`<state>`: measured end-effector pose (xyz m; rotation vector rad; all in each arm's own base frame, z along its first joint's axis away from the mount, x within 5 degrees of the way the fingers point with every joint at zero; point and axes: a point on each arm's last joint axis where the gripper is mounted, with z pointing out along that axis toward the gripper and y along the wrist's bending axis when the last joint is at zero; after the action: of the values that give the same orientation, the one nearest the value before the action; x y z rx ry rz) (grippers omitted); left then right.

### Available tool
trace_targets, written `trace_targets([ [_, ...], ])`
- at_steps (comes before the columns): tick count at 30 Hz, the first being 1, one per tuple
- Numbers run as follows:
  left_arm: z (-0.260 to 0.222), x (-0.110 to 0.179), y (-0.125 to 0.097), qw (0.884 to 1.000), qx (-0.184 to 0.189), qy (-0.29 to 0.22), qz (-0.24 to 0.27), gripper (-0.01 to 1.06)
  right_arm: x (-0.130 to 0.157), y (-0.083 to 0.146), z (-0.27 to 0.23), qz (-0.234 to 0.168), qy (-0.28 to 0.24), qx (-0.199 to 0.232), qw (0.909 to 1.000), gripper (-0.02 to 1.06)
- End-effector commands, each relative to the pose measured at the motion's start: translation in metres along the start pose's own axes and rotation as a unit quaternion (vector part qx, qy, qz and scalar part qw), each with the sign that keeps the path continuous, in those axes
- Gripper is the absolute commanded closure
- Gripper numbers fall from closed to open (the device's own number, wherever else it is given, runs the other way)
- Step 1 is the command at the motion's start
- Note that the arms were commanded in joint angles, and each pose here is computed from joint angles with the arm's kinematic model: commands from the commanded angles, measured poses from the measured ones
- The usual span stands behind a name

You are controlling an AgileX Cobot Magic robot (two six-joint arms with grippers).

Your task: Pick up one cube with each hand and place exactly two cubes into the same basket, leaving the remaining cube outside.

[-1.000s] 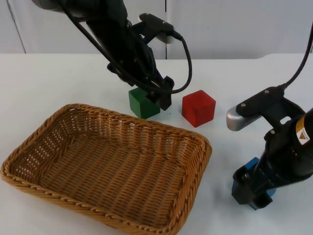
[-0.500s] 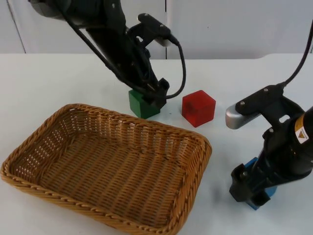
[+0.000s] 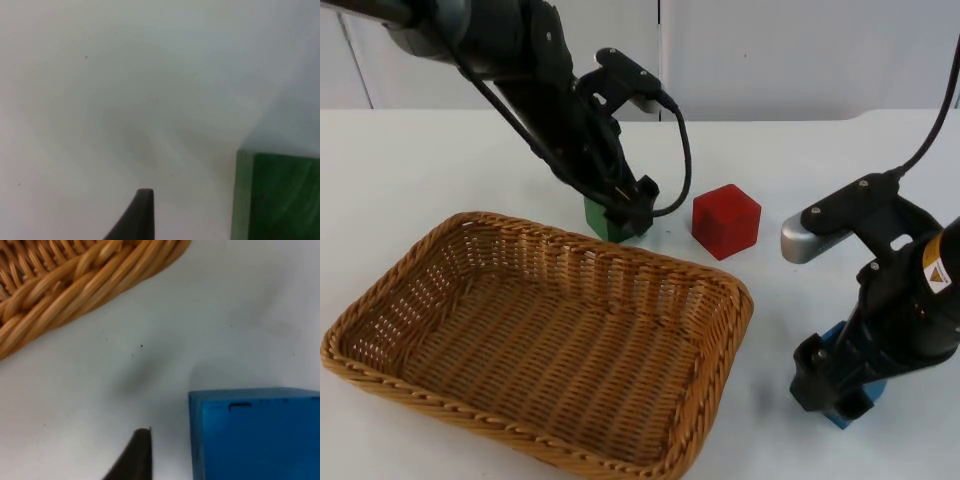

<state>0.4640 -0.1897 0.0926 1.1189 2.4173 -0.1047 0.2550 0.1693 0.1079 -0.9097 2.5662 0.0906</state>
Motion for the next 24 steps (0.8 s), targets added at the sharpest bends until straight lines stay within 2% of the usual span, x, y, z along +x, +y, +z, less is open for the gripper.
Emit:
trace_targets([
  [1,0.0010,-0.0010,-0.0009,1.000,0.002,-0.005,-0.003,0.00,-0.0030,0.0019,0.0000,-0.004,-0.007,-0.001,1.0000,0.16],
  [5,0.0019,-0.0017,-0.0023,1.000,0.009,-0.010,-0.012,0.10,-0.0009,0.0016,0.0000,-0.004,0.004,0.001,1.0000,0.36],
  [6,0.0019,-0.0017,-0.0023,1.000,0.009,-0.010,-0.012,0.10,-0.0009,0.0016,0.0000,-0.004,0.004,0.001,1.0000,0.36],
  [9,0.0019,-0.0017,-0.0023,1.000,0.009,-0.010,-0.012,0.25,-0.0009,0.0016,0.0000,-0.005,0.004,0.001,1.0000,0.56],
  [10,0.0019,-0.0017,-0.0023,1.000,0.009,-0.010,-0.012,0.25,-0.0009,0.0016,0.0000,-0.005,0.004,0.001,1.0000,0.56],
  [12,0.0019,-0.0018,-0.0027,1.000,0.011,-0.011,-0.015,0.37,-0.0009,0.0016,0.0000,-0.005,0.004,0.001,1.0000,0.69],
  [13,0.0019,-0.0018,-0.0027,1.000,0.011,-0.011,-0.015,0.47,-0.0009,0.0016,0.0000,-0.005,0.004,0.001,1.0000,0.80],
  [14,0.0019,-0.0019,-0.0031,1.000,0.013,-0.011,-0.018,0.56,-0.0009,0.0016,0.0000,-0.005,0.004,0.001,1.0000,0.86],
  [15,0.0019,-0.0019,-0.0031,1.000,0.013,-0.011,-0.018,0.56,-0.0009,0.0016,0.0000,-0.005,0.004,0.001,1.0000,0.86],
  [18,0.0019,-0.0025,-0.0039,0.999,0.018,-0.015,-0.028,0.83,-0.0007,0.0016,0.0000,-0.005,0.005,0.001,1.0000,1.05],
  [19,0.0019,-0.0025,-0.0039,0.999,0.018,-0.015,-0.028,0.93,-0.0002,0.0015,0.0000,-0.005,0.008,0.001,1.0000,1.05],
  [20,0.0019,-0.0025,-0.0039,0.999,0.018,-0.015,-0.028,0.93,-0.0002,0.0015,0.0000,-0.005,0.008,0.001,1.0000,1.05],
  [21,0.0018,-0.0027,-0.0041,0.999,0.019,-0.016,-0.030,1.05,0.0006,0.0014,-0.0001,-0.005,0.012,0.002,0.9999,1.05],
  [24,0.0018,-0.0030,-0.0045,0.999,0.021,-0.017,-0.034,1.05,0.0024,0.0003,-0.0029,-0.012,0.025,0.006,0.9996,1.05],
])
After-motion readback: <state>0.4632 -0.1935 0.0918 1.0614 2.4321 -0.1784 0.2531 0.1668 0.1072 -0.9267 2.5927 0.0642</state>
